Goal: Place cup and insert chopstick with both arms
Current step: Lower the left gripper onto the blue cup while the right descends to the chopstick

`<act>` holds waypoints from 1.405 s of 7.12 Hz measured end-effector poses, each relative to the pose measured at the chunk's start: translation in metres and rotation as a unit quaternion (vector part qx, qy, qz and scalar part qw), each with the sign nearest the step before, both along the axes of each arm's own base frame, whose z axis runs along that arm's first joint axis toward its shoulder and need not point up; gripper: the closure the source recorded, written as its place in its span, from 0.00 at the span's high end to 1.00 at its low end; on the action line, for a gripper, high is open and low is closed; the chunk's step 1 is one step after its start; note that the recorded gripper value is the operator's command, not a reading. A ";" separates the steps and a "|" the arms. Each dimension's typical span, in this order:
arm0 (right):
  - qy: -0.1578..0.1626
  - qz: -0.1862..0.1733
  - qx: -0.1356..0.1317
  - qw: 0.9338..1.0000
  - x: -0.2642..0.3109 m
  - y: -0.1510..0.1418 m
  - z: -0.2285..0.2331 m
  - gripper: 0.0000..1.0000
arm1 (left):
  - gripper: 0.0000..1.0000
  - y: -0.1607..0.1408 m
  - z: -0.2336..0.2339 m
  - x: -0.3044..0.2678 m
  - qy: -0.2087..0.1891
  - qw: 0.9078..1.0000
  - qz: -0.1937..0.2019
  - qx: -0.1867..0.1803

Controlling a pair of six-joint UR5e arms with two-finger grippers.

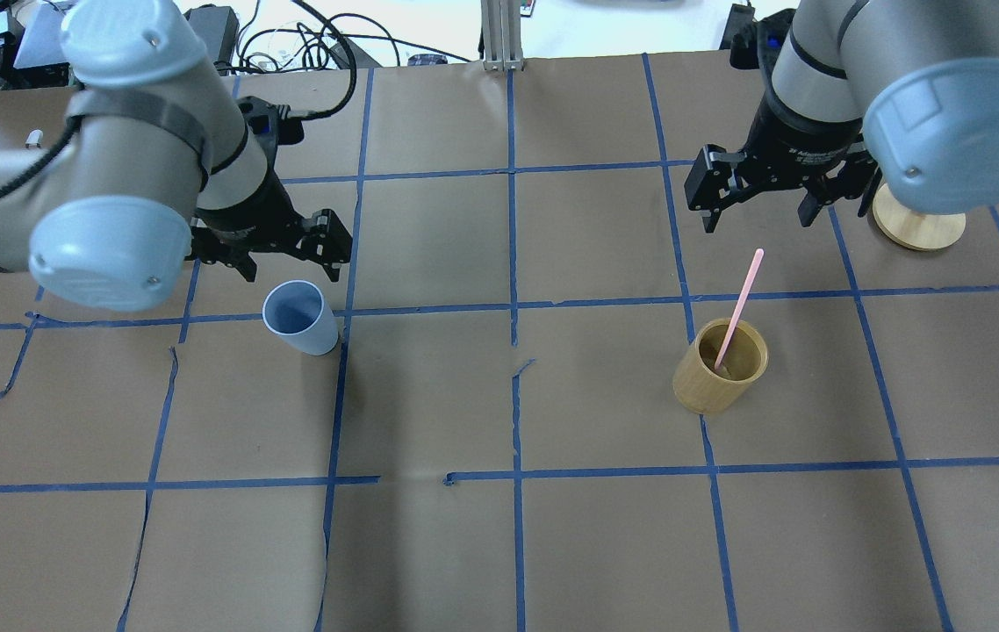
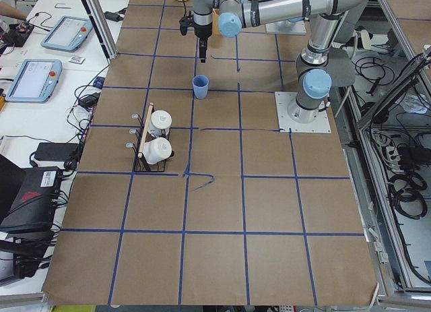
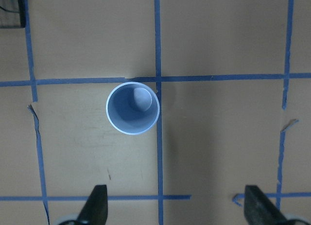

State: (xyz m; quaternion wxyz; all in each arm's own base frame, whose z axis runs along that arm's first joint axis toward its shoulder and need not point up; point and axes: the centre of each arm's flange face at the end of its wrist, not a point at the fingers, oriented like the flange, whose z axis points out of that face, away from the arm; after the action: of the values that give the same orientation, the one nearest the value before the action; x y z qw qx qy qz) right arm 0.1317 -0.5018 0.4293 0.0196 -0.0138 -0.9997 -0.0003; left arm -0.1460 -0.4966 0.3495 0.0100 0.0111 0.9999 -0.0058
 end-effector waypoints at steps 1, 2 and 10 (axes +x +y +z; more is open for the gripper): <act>0.001 -0.020 0.004 1.000 -0.004 -0.001 -0.012 1.00 | 1.00 -0.001 -0.033 0.001 0.000 1.000 0.000 0.001; 0.001 -0.033 0.012 0.999 -0.010 -0.001 -0.023 1.00 | 1.00 -0.003 -0.056 0.001 -0.001 1.000 0.000 0.007; -0.009 -0.087 0.058 0.995 -0.036 0.000 -0.076 0.53 | 0.00 -0.012 -0.096 0.000 -0.002 1.000 -0.009 0.029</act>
State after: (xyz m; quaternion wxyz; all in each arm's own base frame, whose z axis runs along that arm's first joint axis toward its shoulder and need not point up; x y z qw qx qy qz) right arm 0.0958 -0.5015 0.3529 0.0112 -0.0992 -0.9932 -0.0600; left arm -0.1460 -0.5091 0.2538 0.0112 0.0204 0.9995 0.0233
